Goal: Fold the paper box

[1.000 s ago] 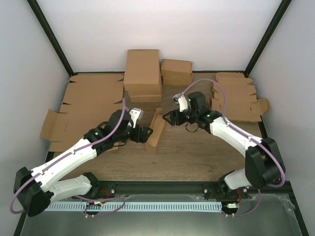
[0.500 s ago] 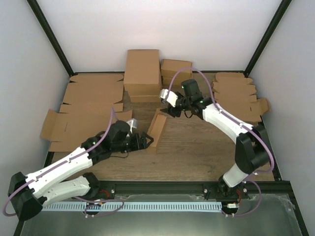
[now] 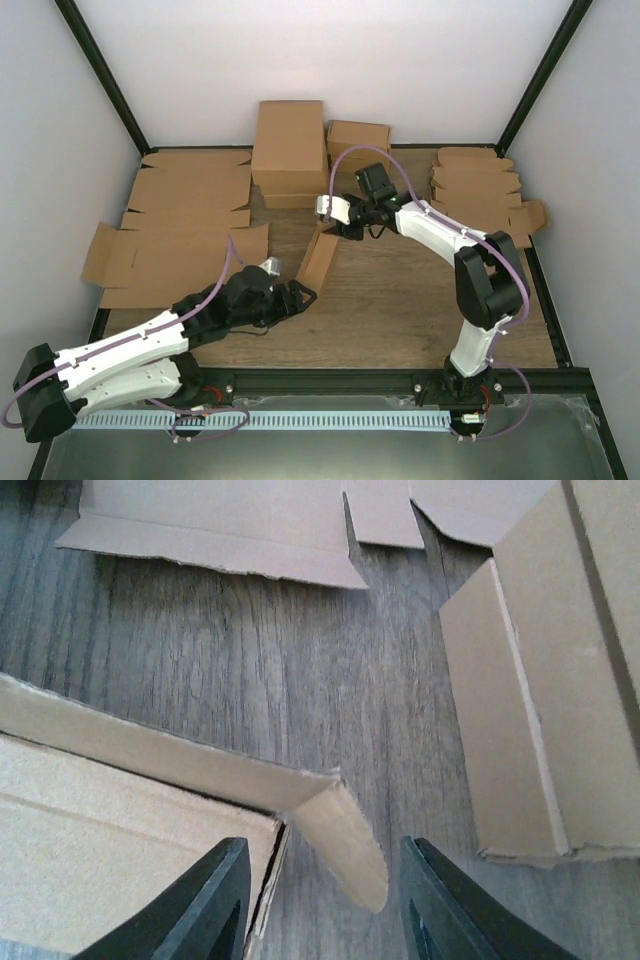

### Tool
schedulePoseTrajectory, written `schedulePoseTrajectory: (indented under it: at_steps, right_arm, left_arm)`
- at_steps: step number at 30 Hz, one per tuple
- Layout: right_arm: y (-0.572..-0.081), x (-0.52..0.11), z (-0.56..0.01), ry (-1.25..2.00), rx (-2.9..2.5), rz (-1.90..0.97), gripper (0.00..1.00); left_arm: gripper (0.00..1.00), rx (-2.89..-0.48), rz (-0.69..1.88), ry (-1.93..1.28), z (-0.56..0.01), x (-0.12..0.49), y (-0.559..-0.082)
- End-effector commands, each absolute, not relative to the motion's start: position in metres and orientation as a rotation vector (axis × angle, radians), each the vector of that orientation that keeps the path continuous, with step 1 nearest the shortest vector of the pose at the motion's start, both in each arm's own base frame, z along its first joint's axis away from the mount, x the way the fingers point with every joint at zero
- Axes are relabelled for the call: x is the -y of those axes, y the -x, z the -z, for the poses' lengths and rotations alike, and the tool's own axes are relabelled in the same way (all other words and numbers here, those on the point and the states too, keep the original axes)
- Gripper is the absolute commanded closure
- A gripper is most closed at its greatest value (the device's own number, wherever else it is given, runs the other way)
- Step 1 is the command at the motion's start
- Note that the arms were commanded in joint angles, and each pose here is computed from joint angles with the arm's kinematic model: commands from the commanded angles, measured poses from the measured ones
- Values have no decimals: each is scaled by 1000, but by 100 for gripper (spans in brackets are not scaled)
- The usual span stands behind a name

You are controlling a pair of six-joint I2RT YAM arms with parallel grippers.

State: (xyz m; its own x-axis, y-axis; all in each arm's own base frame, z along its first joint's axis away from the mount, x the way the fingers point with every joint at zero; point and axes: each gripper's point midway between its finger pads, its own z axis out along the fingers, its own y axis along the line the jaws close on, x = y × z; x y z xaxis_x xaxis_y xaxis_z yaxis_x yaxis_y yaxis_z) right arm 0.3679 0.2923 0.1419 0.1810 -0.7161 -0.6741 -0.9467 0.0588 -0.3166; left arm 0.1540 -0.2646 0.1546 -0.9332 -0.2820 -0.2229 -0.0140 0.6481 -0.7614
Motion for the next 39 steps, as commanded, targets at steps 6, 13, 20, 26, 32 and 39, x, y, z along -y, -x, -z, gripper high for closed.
schedulePoseTrajectory:
  at_steps: [6,13,20,26,32,39]
  right_arm:
    - [-382,-304,-165,1743,-1437,-361,53]
    - [-375,-305,-157,1797,-1452,-415,75]
    - [-372,-306,-171,1766,-1478,-456,98]
    - [-375,-290,-171,1651,-1699,-416,99]
    - [-360,-269,-161,1486,-1940,-436,99]
    - [-344,-248,-163,1155,-2108,-468,98]
  left_arm:
    - [23,-2471,1170,302,-152,268,-169]
    - [23,-2470,1185,299,-152,271,-170]
    - [24,-2483,1161,284,-151,271,-170]
    - [24,-2468,1137,282,-153,263,-176]
    - [23,-2462,1148,258,-156,262,-188]
    - [22,-2455,1103,186,-168,259,-206]
